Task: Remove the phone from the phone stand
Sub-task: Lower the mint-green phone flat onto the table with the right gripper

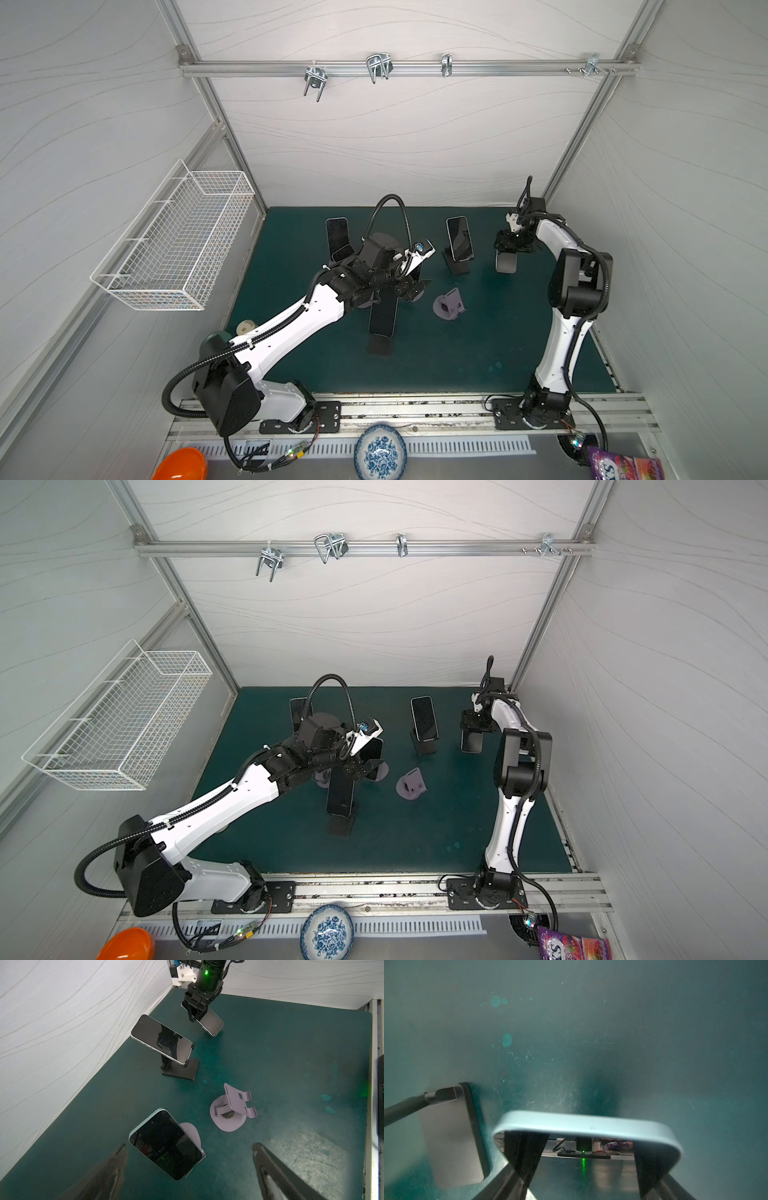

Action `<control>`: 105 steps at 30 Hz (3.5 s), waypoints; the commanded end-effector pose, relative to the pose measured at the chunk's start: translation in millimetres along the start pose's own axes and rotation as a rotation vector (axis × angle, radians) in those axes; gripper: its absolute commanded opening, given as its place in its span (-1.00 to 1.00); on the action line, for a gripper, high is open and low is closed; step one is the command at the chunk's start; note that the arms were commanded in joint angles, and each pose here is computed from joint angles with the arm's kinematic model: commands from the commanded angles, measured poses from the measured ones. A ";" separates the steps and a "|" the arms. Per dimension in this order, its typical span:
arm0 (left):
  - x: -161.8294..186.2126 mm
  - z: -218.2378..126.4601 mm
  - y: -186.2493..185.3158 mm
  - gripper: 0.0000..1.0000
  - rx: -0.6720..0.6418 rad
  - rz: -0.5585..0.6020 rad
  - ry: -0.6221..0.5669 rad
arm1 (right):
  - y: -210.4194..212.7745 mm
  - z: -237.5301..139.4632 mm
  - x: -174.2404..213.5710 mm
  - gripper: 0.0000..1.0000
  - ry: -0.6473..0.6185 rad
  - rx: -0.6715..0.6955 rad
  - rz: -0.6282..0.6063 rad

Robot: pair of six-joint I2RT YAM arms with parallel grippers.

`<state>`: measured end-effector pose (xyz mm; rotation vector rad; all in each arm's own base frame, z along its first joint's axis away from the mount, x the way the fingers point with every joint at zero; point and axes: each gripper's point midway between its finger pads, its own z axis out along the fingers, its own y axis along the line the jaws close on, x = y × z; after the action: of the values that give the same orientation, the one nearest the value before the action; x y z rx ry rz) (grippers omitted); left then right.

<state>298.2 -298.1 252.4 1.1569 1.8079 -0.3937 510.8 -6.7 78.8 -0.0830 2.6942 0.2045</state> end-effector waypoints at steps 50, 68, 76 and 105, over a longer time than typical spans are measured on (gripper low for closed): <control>-11.6 -1.7 15.4 0.89 -0.093 -0.045 -0.065 | -7.7 52.6 -59.7 -0.23 -0.003 0.048 -0.061; -8.3 1.9 21.2 0.89 -0.125 -0.068 -0.052 | -12.9 74.3 -58.0 -0.35 0.006 0.057 -0.046; -6.9 1.6 22.4 0.89 -0.133 -0.069 -0.048 | -10.8 73.9 -54.9 -0.30 0.019 0.059 -0.045; -1.6 2.4 28.5 0.88 -0.148 -0.056 -0.046 | -5.4 74.4 -38.8 -0.17 0.087 0.092 -0.081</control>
<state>317.1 -283.6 250.6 0.9994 1.8466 -0.3170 593.1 -4.8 47.3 -0.1241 2.6931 0.0671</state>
